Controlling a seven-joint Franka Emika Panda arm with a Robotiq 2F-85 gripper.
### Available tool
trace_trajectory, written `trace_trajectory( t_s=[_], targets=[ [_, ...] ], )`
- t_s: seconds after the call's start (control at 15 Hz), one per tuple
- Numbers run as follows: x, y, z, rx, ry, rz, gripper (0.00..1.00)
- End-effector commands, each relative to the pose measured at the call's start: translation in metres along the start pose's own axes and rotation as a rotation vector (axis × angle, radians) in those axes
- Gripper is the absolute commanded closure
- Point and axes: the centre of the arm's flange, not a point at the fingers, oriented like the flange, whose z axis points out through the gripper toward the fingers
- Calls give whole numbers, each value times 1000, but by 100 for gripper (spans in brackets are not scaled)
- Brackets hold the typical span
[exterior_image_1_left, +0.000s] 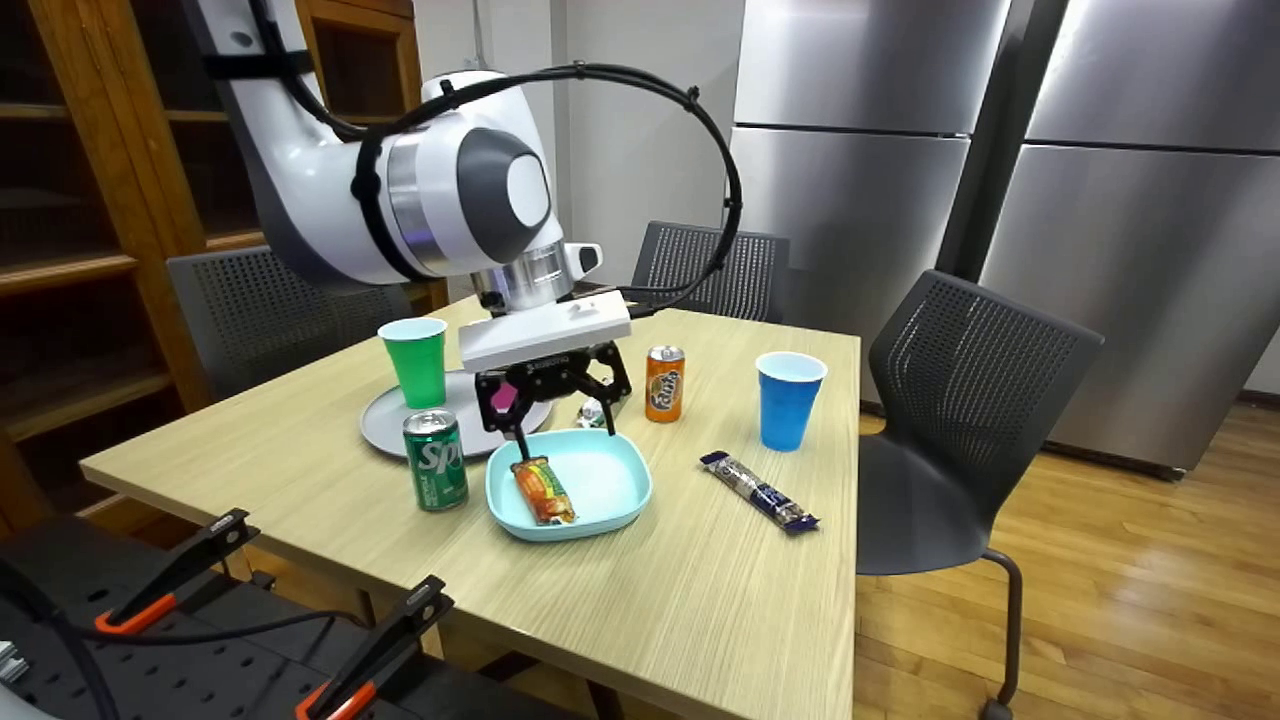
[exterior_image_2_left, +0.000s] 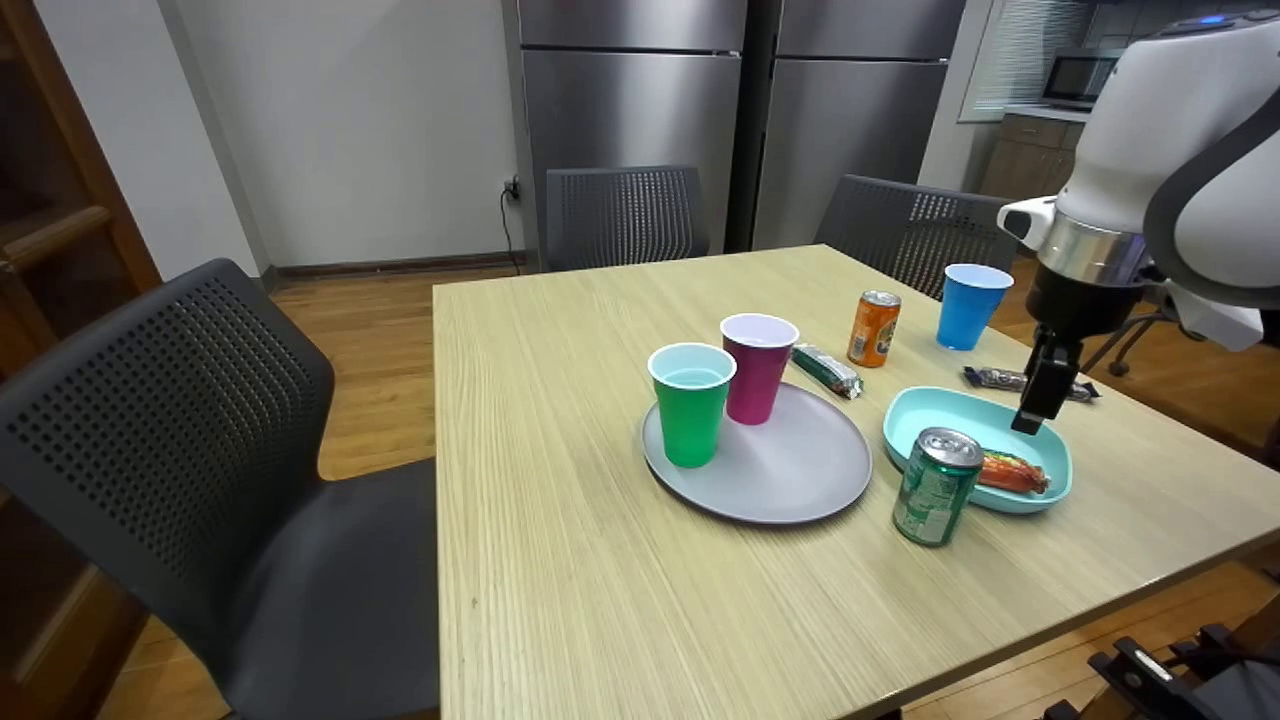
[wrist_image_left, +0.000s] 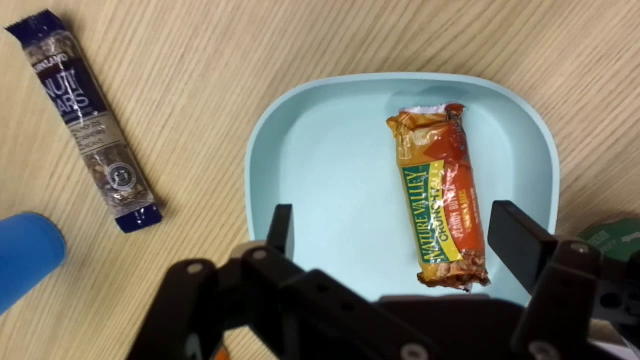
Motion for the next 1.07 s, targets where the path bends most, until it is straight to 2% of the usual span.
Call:
trace_trajectory(
  t_s=[0.0,0.07,0.13,1.0],
  targets=[
    [-8,11,-26,1,1,92,0],
    [-9,14,-28,1,4,106,0],
    [-5,11,-10,-7,4,62,0],
    [-6,19,-18,-4,13,104,0]
  ],
)
